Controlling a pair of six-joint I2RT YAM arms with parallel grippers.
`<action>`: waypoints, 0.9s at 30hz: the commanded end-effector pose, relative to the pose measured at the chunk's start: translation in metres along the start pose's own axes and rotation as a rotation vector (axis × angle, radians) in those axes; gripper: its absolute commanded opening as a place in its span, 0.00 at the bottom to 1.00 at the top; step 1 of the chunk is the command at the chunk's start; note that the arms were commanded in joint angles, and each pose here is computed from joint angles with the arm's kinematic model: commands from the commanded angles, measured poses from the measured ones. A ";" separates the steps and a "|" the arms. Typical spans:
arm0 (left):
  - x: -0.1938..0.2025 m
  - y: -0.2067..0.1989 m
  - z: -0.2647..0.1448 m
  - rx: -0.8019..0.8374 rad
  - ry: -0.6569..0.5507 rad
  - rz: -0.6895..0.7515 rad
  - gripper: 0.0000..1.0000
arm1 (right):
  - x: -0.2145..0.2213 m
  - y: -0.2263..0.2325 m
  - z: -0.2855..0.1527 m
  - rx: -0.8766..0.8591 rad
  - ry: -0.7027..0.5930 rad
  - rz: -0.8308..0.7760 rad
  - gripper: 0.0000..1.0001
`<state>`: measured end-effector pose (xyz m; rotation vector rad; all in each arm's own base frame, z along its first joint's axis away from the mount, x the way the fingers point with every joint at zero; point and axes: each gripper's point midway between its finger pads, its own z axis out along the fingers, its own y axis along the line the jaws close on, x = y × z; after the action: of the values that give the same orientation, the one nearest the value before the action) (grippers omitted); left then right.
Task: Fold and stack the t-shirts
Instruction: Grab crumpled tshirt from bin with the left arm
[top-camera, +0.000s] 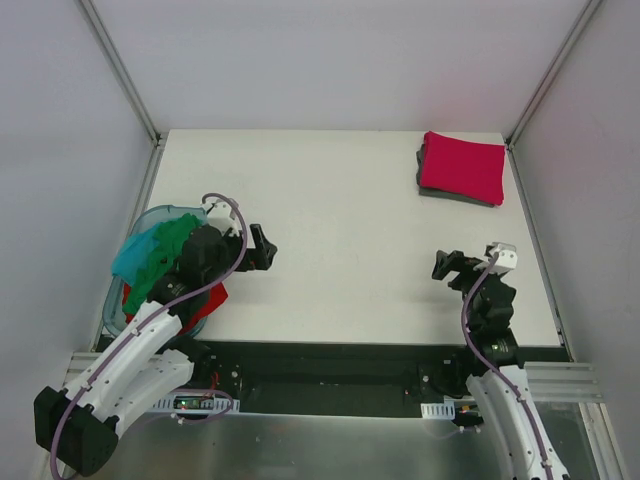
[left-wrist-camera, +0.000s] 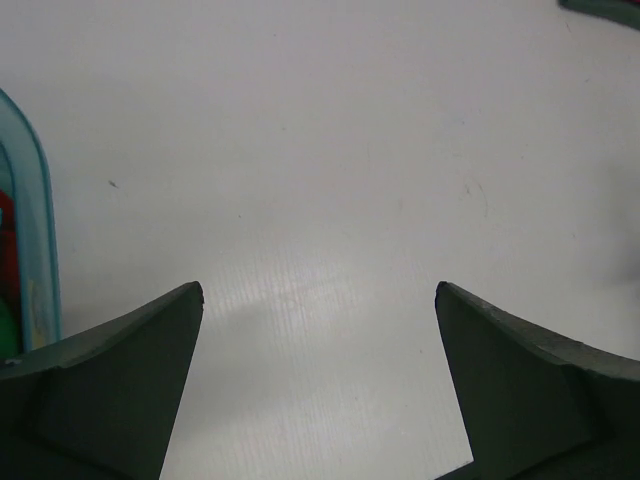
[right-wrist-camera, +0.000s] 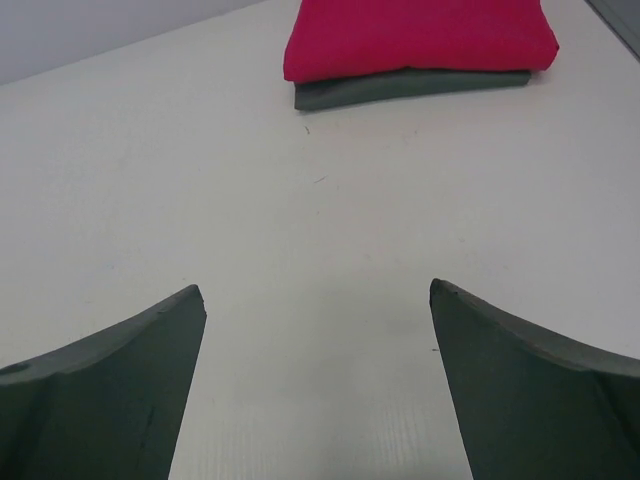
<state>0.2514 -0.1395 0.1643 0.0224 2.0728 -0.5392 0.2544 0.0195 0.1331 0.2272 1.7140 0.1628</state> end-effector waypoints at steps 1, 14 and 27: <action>-0.017 0.009 -0.002 -0.063 -0.086 -0.040 0.99 | -0.034 0.013 -0.004 -0.062 -0.142 0.034 0.96; -0.008 0.069 -0.024 -0.485 -0.086 -0.343 0.99 | -0.018 0.011 -0.002 -0.001 0.023 0.111 0.96; 0.010 0.129 -0.065 -0.737 -0.116 -0.512 0.99 | -0.004 0.013 -0.003 0.001 0.149 0.079 0.96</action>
<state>0.2322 -0.0200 0.1390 -0.8786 2.0875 -0.1241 0.2506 0.0308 0.1208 0.2898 1.8993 0.2290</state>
